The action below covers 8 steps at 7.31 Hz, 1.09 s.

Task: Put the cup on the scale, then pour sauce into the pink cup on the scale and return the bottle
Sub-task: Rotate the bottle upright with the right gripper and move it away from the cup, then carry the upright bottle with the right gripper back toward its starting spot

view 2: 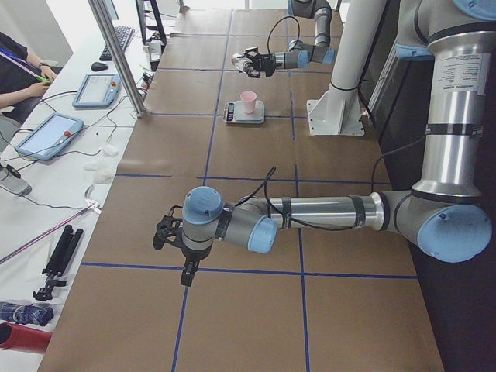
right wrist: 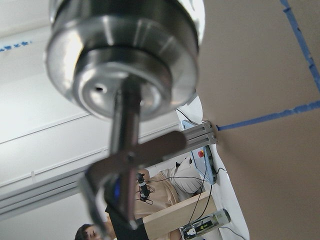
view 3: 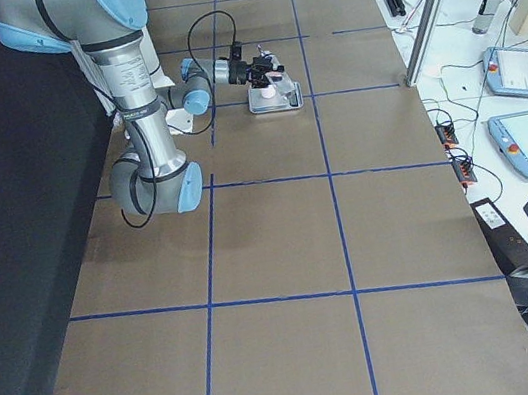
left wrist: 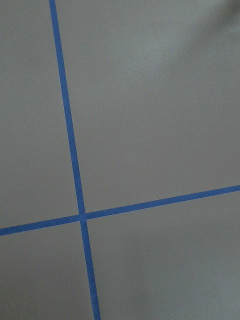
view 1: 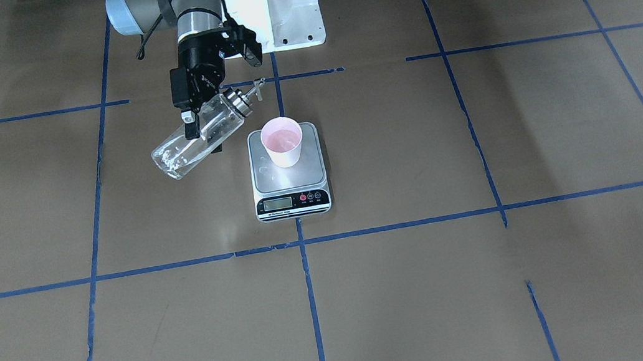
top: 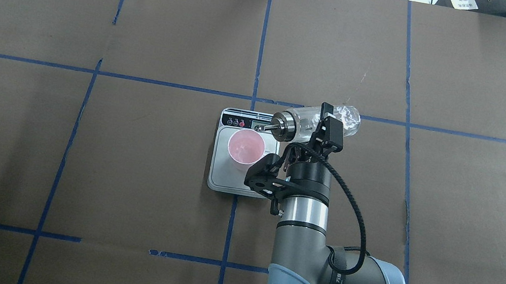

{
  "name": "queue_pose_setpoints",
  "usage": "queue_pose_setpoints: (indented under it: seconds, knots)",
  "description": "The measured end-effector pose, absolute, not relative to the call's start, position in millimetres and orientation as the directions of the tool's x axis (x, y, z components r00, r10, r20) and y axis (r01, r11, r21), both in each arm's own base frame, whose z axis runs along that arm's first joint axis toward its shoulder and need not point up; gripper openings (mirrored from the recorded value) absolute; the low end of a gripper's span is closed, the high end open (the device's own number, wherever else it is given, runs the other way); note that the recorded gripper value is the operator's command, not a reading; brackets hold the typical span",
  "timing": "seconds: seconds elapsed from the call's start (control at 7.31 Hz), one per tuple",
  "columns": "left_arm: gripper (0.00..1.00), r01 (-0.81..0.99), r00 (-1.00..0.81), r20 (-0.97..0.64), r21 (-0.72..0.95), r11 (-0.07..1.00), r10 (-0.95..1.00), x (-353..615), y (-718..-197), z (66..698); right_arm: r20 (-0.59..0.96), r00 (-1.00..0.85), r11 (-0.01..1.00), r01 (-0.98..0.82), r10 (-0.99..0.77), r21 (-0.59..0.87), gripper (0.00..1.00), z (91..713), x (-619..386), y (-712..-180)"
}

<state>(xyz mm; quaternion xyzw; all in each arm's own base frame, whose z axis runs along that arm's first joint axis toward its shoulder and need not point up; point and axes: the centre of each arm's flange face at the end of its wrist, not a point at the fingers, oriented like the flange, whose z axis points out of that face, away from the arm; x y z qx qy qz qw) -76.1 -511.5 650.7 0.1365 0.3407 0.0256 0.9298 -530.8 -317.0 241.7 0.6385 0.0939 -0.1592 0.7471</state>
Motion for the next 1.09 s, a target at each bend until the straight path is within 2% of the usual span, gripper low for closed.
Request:
queue_pose_setpoints:
  seconds: [0.27,0.55,0.82,1.09]
  knots:
    - [1.0,0.046,0.767,-0.626,0.273,0.961,0.142,-76,-512,650,-0.089,0.988,0.174,0.11,-0.125,0.979,0.0,227,-517,-320]
    - [1.0,0.045,0.767,-0.626,0.278,0.959,0.145,-76,-513,647,0.122,0.988,0.227,-0.096,-0.1,0.969,0.0,232,-502,-334]
    - [1.0,0.046,0.766,-0.625,0.284,0.958,0.149,-76,-516,644,0.213,0.973,0.295,-0.18,-0.084,0.938,0.0,258,-480,-353]
    - [1.0,0.048,0.766,-0.624,0.296,0.954,0.155,-77,-517,637,0.391,0.92,0.393,-0.355,-0.012,0.848,0.0,294,-448,-377]
